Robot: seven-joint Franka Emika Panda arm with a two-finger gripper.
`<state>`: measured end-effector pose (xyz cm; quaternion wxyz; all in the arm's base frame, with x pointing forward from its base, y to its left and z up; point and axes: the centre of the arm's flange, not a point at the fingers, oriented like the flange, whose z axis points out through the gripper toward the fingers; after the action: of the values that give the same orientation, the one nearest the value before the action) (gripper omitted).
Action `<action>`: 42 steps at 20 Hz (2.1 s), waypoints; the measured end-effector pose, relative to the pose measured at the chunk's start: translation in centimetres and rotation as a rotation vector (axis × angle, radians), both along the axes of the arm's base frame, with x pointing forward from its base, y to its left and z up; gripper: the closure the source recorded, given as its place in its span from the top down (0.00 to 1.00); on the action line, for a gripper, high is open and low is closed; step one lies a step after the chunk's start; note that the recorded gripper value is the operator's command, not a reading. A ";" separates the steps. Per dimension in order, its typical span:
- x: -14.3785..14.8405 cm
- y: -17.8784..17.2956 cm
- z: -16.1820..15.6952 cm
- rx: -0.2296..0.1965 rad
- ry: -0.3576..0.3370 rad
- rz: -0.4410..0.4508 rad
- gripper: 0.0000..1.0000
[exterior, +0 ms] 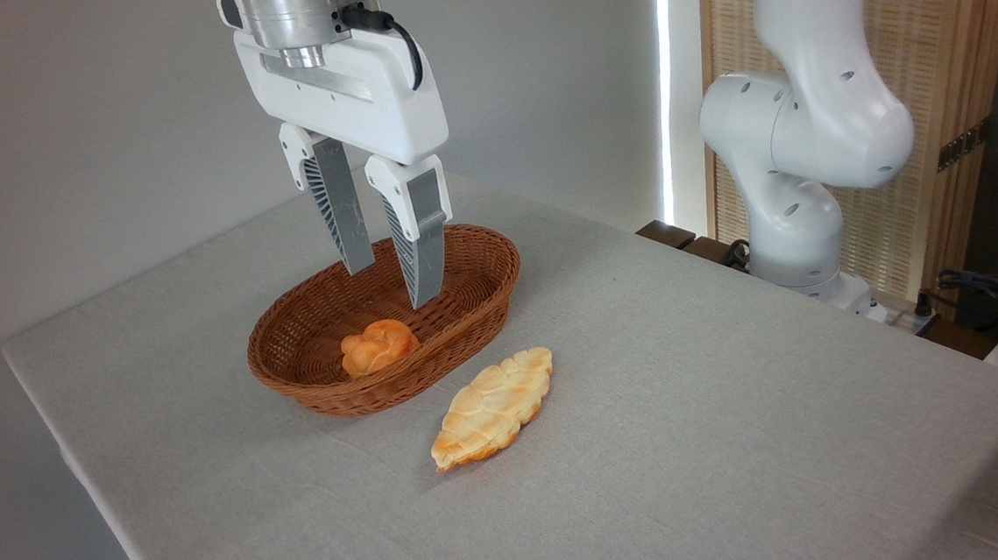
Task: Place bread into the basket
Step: 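Move the open gripper from above the basket toward the flat bread slice, then lower the gripper onto the flat golden bread slice and close on it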
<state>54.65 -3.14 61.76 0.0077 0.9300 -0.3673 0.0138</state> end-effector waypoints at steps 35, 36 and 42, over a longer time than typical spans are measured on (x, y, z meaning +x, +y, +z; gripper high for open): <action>-5.3 1.3 -16.8 -0.029 0.049 0.051 1.00; -5.5 1.0 -17.2 -0.028 0.056 0.044 1.00; -6.1 -0.7 -19.5 -0.021 0.105 0.013 1.00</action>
<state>48.56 -3.83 42.27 0.0365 0.9315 -0.3604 -0.0313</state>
